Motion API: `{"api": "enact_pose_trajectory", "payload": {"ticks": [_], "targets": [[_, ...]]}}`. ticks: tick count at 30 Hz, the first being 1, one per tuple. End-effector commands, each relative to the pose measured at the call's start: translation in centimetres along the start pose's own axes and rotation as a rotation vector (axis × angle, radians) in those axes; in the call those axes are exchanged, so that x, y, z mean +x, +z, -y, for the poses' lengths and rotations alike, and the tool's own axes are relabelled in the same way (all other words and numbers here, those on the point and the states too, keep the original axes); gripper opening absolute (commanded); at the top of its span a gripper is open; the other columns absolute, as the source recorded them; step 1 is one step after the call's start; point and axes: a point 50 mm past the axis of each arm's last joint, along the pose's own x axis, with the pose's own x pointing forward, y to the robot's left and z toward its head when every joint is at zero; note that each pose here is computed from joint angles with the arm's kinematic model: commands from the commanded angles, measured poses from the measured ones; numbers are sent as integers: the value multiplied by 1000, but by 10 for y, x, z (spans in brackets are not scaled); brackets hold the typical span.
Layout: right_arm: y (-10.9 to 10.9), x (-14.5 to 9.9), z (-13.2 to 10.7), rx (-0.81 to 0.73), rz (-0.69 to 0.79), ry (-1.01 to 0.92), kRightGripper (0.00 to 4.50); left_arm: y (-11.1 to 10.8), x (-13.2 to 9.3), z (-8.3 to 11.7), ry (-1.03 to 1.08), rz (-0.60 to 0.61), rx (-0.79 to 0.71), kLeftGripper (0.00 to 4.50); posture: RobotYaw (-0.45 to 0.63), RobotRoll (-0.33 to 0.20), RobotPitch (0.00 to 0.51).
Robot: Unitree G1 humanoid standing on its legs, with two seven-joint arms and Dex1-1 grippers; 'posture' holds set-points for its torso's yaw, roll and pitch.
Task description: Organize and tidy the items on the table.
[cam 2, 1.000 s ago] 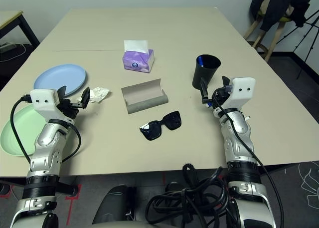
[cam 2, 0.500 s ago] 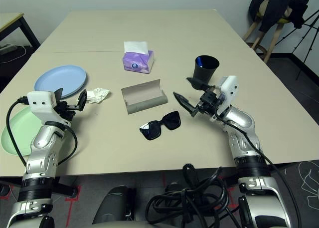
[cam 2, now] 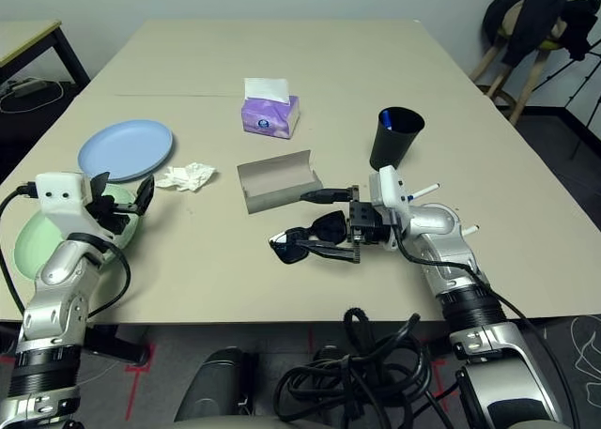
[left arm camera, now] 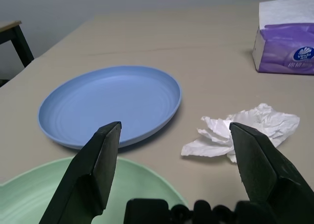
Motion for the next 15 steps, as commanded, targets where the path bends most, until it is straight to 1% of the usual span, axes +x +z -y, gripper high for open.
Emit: {"api": "enact_pose_trajectory", "payload": {"ticks": [1, 5, 7, 8, 9, 11, 15], "targets": [[1, 1, 4, -1, 13, -28, 4482, 7, -1, -17, 62, -73, -14, 4500, 186, 0, 63], [-1, 2, 4, 11, 20, -50, 4482, 17, 0, -40, 172, -144, -31, 4500, 190, 0, 64], [-2, 3, 3, 15, 23, -60, 4482, 19, 0, -52, 215, -244, -4, 4500, 191, 0, 65], [-3, 3, 3, 16, 23, -63, 4482, 19, -1, -60, 251, -318, -5, 4500, 192, 0, 65], [-3, 4, 2, 17, 23, -65, 4482, 19, -3, -66, 275, -368, -9, 4500, 194, 0, 64], [-4, 4, 1, 19, 22, -67, 4482, 25, -3, -80, 317, -438, -5, 4500, 194, 0, 64], [-5, 5, 0, 21, 22, -73, 4482, 32, -3, -95, 311, -495, 4, 4500, 191, 0, 64]]}}
